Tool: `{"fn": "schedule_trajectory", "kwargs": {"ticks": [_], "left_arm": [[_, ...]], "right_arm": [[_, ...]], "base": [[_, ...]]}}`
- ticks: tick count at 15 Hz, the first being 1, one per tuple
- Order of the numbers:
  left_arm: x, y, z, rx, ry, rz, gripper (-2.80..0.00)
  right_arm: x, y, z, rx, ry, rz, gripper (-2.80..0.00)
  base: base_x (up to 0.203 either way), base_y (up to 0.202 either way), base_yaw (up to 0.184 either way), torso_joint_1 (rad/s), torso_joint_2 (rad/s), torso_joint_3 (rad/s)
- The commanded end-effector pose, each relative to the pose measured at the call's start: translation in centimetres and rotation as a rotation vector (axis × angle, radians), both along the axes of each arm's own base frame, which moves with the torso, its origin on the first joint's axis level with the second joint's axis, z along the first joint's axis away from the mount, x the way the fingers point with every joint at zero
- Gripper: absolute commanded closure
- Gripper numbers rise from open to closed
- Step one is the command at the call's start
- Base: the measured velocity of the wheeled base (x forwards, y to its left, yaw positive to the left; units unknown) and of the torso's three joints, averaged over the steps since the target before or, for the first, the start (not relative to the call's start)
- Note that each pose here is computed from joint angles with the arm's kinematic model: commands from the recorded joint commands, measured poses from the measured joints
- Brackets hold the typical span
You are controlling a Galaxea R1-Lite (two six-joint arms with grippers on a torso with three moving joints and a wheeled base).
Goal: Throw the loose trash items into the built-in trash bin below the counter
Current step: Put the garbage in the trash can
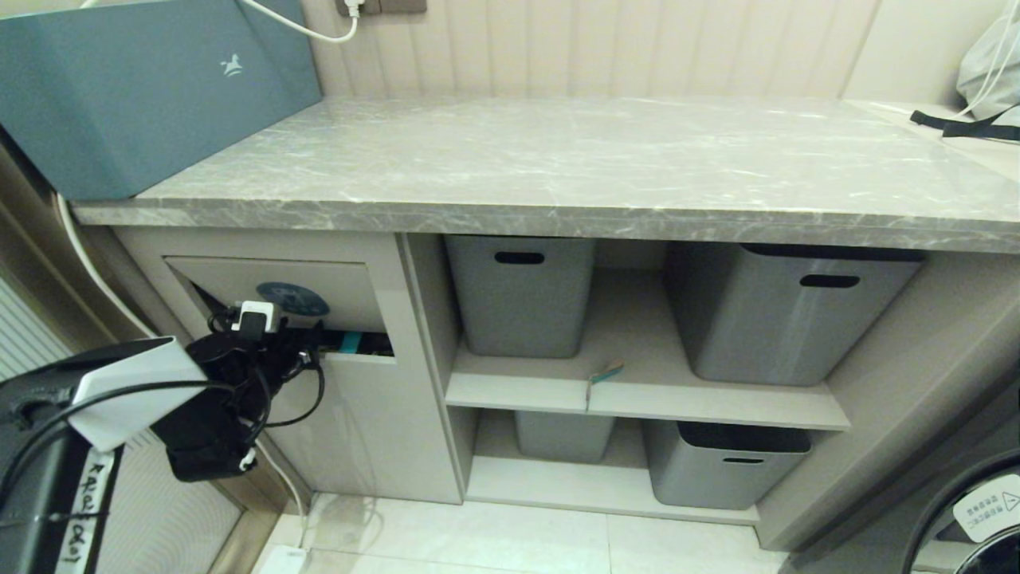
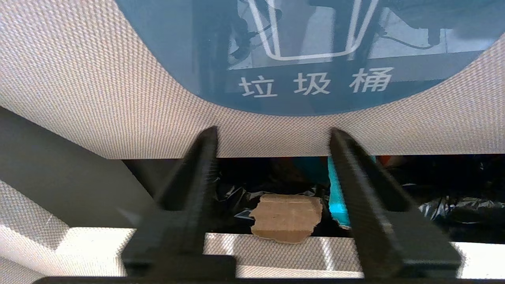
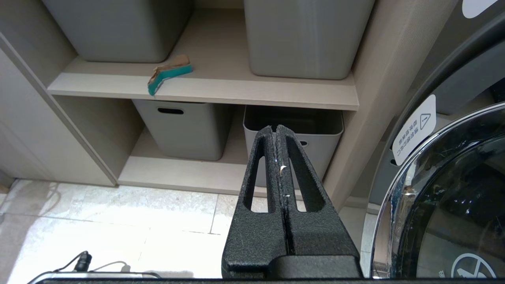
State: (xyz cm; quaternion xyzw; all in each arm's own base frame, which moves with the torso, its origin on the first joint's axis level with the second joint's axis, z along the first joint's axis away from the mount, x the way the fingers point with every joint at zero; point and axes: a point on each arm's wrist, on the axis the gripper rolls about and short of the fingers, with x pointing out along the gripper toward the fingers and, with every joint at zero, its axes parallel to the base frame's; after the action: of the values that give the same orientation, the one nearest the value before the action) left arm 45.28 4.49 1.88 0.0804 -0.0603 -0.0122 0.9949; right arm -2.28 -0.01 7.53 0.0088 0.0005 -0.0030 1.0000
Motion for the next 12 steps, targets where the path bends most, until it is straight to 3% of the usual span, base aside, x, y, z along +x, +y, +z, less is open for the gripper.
{"fn": "schedule_trajectory", "kwargs": {"ticks": [1, 12], "left_arm": [[0.0, 0.1, 0.2, 0.002, -0.010, 0.001, -2.80], [-2.1, -0.2, 2.0, 0.025, 0.016, 0.004, -2.80]], "right_arm": [[0.0, 0.0, 0.0, 0.001, 0.000, 0.000, 0.00], [0.0, 0.0, 0.0, 0.001, 0.000, 0.000, 0.00]], "base": [[0.000, 0.000, 0.000, 0.000, 0.00, 0.000], [0.000, 0.000, 0.000, 0.000, 0.00, 0.000]]}}
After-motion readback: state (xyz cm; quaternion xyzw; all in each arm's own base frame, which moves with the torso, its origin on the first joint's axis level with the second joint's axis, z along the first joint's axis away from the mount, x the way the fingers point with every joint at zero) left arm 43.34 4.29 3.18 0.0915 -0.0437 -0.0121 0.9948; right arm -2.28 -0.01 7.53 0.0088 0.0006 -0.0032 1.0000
